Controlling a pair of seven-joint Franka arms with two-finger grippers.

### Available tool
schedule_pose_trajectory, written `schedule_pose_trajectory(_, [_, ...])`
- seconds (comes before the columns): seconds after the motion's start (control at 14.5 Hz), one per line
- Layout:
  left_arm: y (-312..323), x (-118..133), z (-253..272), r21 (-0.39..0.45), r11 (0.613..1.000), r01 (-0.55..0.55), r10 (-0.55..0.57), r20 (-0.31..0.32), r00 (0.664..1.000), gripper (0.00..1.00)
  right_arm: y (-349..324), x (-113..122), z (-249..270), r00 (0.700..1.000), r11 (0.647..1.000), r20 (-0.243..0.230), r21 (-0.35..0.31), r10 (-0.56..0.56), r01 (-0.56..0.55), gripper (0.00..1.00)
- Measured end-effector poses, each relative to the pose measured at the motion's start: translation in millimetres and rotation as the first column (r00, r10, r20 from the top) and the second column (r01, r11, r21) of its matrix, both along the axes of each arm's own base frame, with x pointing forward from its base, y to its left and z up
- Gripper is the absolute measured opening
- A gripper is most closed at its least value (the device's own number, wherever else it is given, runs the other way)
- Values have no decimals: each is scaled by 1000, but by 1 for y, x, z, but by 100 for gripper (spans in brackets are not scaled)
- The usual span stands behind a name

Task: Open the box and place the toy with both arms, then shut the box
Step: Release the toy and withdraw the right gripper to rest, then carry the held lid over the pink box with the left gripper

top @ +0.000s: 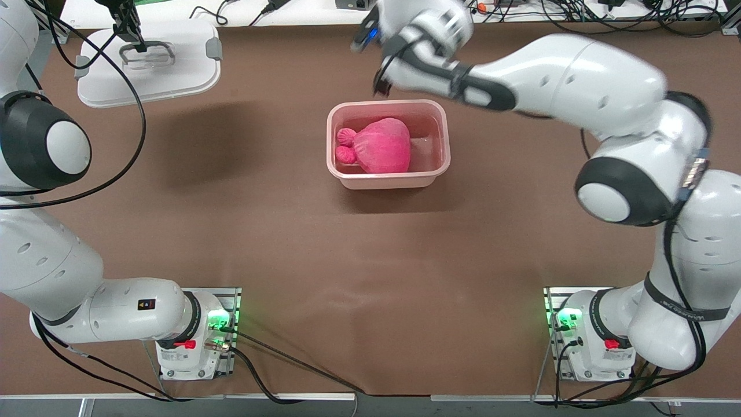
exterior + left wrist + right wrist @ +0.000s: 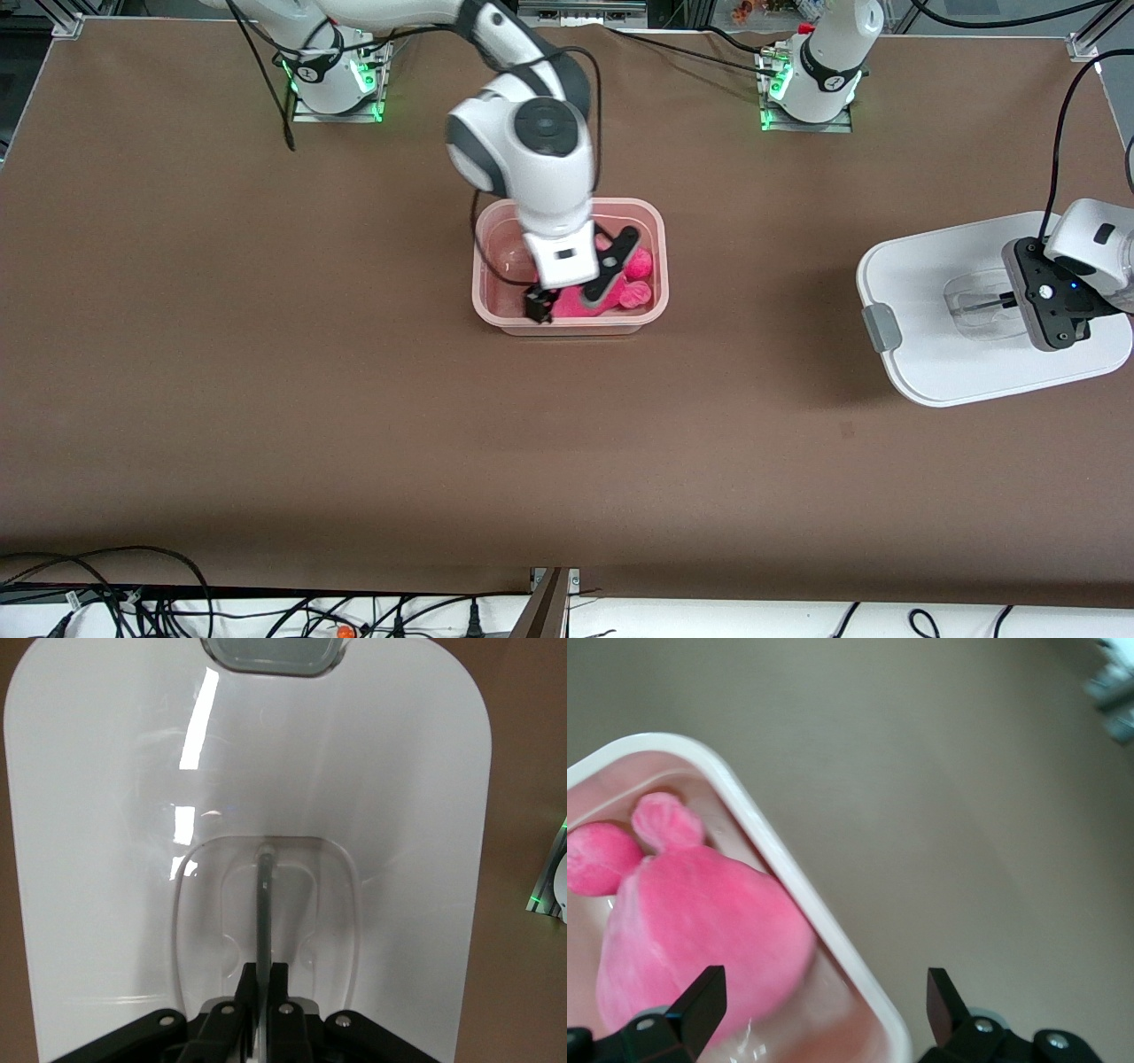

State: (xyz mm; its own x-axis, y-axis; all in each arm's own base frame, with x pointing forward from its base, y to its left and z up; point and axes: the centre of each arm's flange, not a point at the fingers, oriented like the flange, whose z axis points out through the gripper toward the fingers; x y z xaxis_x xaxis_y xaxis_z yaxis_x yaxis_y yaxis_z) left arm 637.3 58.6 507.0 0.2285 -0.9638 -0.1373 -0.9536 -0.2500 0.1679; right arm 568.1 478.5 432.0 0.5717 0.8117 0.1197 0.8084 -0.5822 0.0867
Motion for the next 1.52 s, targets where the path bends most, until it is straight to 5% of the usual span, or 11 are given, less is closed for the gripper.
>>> schedule_pose_trajectory(0.35, [0, 0, 0, 0, 1000, -1, 1, -1, 1000, 7, -107, 27, 84, 983, 985, -62, -26, -172, 170, 100])
schedule_pose_trajectory(0.69, [0, 0, -1, 0, 1000, 0, 0, -2, 1000, 7, -216, 33, 131, 915, 925, -150, 9, -374, 380, 100])
schedule_pose_trajectory(1.11, [-10, 1, -1, -4, 1000, 17, -17, -2, 1000, 7, -333, -11, 165, 776, 798, -218, -21, -592, 603, 100])
schedule_pose_trajectory(1.31, [-52, 3, -3, -20, 996, 86, -86, -4, 996, 7, -379, -10, 158, 654, 685, -246, -63, -716, 726, 100])
schedule_pose_trajectory(1.52, [-112, 2, -7, -47, 984, 170, -171, -6, 985, 7, -387, -9, 157, 597, 628, -244, -77, -765, 774, 100])
